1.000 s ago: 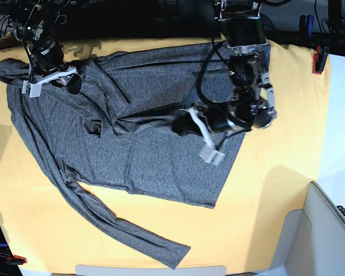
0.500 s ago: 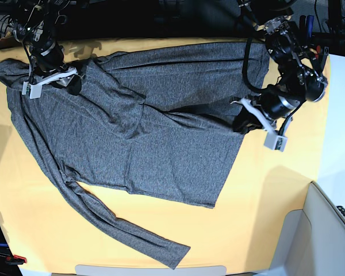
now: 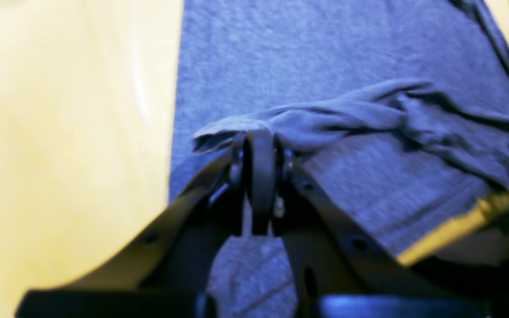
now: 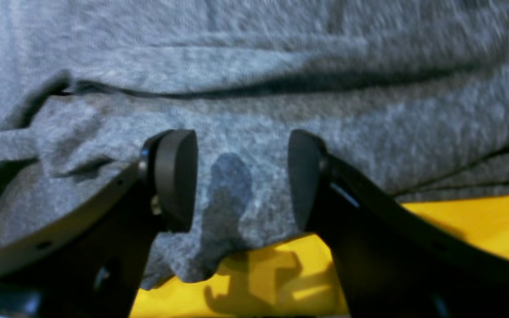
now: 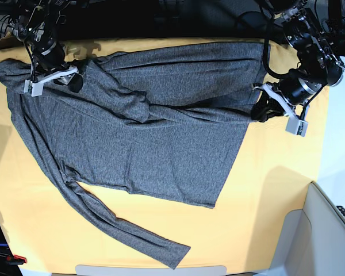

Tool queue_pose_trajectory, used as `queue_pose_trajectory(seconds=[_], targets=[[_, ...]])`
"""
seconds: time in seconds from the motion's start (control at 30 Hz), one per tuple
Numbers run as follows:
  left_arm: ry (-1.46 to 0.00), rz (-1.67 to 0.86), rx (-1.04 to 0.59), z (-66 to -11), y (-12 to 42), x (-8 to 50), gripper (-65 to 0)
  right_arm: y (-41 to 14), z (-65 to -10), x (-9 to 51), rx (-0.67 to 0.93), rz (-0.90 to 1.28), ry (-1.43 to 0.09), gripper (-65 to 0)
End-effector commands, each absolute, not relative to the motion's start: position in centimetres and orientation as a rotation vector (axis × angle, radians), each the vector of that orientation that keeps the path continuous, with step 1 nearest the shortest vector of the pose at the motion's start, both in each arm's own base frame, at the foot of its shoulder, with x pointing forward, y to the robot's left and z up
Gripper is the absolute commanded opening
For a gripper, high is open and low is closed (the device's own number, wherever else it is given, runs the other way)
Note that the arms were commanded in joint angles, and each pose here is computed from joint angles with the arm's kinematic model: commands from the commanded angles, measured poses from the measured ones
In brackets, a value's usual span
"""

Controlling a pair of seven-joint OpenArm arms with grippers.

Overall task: Fold the T-shirt properly
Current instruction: 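Pull the grasped fabric outward with the left gripper to flatten the shirt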

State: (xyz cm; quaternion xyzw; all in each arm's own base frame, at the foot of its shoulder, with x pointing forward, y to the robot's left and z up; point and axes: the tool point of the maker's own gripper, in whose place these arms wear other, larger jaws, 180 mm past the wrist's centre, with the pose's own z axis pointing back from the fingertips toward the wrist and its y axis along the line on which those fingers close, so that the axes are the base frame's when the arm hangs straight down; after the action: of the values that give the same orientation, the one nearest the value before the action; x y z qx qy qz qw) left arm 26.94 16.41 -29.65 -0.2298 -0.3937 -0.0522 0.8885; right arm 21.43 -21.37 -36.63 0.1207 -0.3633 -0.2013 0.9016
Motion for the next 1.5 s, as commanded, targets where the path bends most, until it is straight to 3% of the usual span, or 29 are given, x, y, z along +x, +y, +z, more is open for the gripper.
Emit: queue_pose_trajectory(seconds=[0.0,0.43,0.73,1.27,1.47], targets=[[-0.883,-0.142,-0.486,-27.7,16.3,27.4,-64.7,-21.5,-35.7,22.1,0.253,-0.409,-0.793,-32.4],[-1.026,-0.286,-0.775,-21.3,13.7,26.2,-64.7,-22.7,-36.3,21.7,0.181,-0.386,-0.772,-32.4],[-1.060,-0.318,-0.838,-19.8,13.1,25.7,-64.7,-22.9,-36.1,22.0,0.158,-0.379,-0.778,-32.4],[-0.896,-0.267,-0.819,-23.6,13.9,22.4,-64.7,-23.1,-35.8,22.7,0.158,-0.377,-0.792,-32.4],[-0.810,-0.268,-0.658,-26.3,15.8,22.1,-64.6,-23.1,-35.7,22.9,0.159,-0.378,-0.796,-32.4]])
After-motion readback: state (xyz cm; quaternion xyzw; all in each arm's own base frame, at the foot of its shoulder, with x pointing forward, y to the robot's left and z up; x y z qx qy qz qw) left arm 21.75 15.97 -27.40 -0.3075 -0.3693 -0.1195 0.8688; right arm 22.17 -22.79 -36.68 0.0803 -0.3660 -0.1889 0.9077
